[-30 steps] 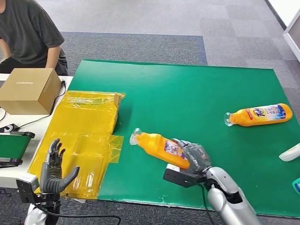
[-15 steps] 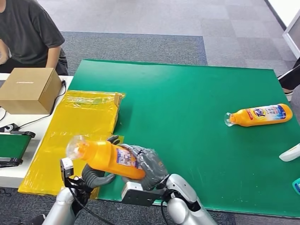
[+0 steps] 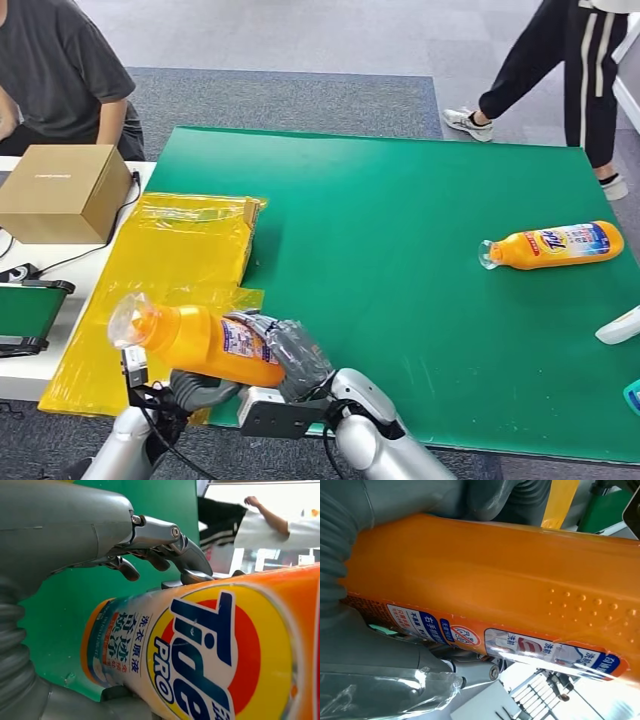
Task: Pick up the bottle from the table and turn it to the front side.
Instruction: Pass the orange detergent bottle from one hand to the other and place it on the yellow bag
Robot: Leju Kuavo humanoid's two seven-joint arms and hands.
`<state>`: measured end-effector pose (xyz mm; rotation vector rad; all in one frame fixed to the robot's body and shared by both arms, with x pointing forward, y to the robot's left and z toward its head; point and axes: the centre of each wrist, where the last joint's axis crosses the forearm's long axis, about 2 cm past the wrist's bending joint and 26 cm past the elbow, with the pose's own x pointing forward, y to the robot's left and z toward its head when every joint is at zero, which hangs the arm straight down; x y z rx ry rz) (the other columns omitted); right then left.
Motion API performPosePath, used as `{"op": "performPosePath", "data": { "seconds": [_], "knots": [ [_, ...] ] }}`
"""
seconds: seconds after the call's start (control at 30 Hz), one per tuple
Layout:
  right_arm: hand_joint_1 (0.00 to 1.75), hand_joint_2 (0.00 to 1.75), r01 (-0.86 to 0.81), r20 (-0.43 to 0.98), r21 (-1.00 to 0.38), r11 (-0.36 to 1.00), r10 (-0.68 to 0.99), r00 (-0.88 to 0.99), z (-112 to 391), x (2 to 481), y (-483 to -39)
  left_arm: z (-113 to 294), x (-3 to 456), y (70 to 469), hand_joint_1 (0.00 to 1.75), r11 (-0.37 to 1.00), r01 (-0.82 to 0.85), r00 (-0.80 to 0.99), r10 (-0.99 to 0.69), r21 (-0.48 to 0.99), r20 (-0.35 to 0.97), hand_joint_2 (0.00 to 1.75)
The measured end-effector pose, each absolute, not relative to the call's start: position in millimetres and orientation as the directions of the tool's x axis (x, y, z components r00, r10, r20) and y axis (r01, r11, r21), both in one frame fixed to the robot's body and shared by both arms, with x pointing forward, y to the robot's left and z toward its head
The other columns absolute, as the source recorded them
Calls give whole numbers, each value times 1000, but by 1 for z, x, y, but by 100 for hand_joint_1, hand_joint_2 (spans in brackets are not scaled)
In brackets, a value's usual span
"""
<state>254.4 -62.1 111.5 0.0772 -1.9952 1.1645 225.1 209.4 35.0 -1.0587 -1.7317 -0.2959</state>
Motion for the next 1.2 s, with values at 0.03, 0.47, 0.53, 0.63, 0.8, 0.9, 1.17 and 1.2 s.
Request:
{"op": "performPosePath", "data": {
  "seconds": [0.03, 0.47, 0.53, 0.63, 0.8, 0.9, 1.17, 1.2],
  "knots": [
    [175, 175, -423, 667, -702, 573, 322, -672, 111, 254, -62, 36, 224, 210, 24, 581, 764, -76, 512, -280, 856, 175],
    [175, 175, -476, 700, -691, 545, 337, -630, 94, 247, -66, 48, 223, 207, 0, 593, 754, -127, 553, -282, 823, 175],
    [175, 175, -483, 702, -693, 535, 348, -621, 90, 246, -68, 50, 224, 206, 0, 595, 751, -135, 561, -285, 817, 175],
    [175, 175, -497, 708, -694, 521, 366, -604, 83, 245, -70, 53, 225, 205, 0, 596, 750, -145, 572, -287, 808, 175],
    [175, 175, -520, 714, -698, 493, 413, -566, 68, 244, -75, 57, 226, 203, 0, 594, 750, -158, 587, -290, 794, 175],
    [175, 175, -527, 708, -706, 474, 440, -552, 61, 245, -77, 60, 228, 203, 0, 579, 759, -159, 609, -298, 777, 175],
    [109, 175, -537, 702, -713, 452, 459, -545, 55, 250, -74, 65, 231, 205, 175, 555, 770, -167, 650, -313, 742, 175],
    [65, 175, -537, 702, -712, 452, 459, -545, 55, 251, -74, 66, 231, 205, 175, 554, 771, -168, 652, -314, 740, 175]
  ]
}}
